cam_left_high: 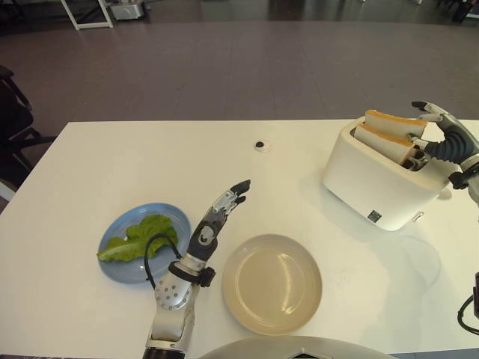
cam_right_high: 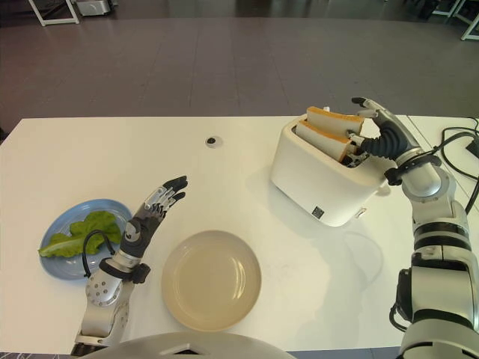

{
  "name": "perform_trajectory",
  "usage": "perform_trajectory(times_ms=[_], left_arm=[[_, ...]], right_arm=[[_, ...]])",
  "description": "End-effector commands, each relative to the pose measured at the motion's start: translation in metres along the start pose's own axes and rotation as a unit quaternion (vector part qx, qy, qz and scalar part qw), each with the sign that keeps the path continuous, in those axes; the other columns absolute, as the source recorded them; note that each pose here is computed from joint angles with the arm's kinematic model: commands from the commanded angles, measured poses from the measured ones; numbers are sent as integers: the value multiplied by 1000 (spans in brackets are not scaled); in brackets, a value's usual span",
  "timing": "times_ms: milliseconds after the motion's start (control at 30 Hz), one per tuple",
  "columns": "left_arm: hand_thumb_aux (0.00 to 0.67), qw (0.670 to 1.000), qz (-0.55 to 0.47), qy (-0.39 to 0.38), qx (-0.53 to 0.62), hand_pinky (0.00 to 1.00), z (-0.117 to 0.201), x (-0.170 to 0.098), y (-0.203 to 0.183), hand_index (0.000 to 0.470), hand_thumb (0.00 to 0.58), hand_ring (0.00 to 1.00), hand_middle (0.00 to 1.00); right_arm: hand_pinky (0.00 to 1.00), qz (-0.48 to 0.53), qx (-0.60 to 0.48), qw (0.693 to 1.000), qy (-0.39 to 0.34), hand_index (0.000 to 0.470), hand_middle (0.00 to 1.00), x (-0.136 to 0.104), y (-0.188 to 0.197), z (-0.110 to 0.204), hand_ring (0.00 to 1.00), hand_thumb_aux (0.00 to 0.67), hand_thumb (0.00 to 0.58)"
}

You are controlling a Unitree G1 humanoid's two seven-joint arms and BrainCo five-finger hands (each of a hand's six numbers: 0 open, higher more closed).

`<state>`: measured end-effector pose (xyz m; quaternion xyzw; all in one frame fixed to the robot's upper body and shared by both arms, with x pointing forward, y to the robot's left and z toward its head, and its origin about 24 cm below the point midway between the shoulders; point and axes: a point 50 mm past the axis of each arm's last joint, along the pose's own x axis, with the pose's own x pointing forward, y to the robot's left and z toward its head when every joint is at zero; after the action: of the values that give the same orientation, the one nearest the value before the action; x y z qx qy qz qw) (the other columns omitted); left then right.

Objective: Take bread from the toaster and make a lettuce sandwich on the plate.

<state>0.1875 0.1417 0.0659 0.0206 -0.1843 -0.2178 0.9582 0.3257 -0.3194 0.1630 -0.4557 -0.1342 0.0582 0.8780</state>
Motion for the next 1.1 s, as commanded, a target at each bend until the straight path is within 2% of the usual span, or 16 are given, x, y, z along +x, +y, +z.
perform_trajectory(times_ms=[33,133,233,367,467,567,667,800,933,1033,1067,1100], left_arm=[[0,1000,-2,1,5,0,1,-2,0,0,0,0,0],[0,1000,5,-2,8,0,3,-3,2,0,0,0,0],[0,1000,18,-6,20,0,6,-6,5,0,0,0,0],[0,998,30,-23,49,0,16,-7,14,0,0,0,0],[0,995,34,-46,78,0,31,-3,21,0,0,0,0],[0,990,27,-57,130,0,47,-2,27,0,0,0,0],[0,981,-2,-64,183,0,62,-4,25,0,0,0,0],[0,973,-21,-45,225,0,65,-8,26,0,0,0,0],[0,951,-11,50,303,0,50,-21,53,0,0,0,0],[0,928,-21,120,352,0,40,-33,68,0,0,0,0],[0,924,-20,133,359,0,39,-36,72,0,0,0,0],[0,919,-18,144,366,0,38,-38,75,0,0,0,0]], right_arm=[[0,-33,136,990,-17,470,0,6,-30,6,0,670,580],[0,-16,233,970,-62,470,0,8,-58,21,0,670,580],[0,59,315,939,-125,470,0,12,-59,49,0,670,580],[0,236,401,868,-173,470,0,4,-11,100,0,670,580],[0,362,427,817,-138,470,0,-12,40,122,0,670,580],[0,453,416,784,-87,470,0,-28,86,128,0,670,580],[0,509,367,777,-50,470,0,-44,130,127,0,670,580],[0,548,290,783,-51,470,0,-59,173,129,0,670,580],[0,587,219,776,-73,470,0,-73,202,132,0,670,580],[0,550,158,813,-110,470,0,-66,205,135,0,670,580],[0,528,152,827,-119,260,0,-62,203,137,0,370,464],[0,509,149,838,-131,0,0,-57,201,139,0,0,0]])
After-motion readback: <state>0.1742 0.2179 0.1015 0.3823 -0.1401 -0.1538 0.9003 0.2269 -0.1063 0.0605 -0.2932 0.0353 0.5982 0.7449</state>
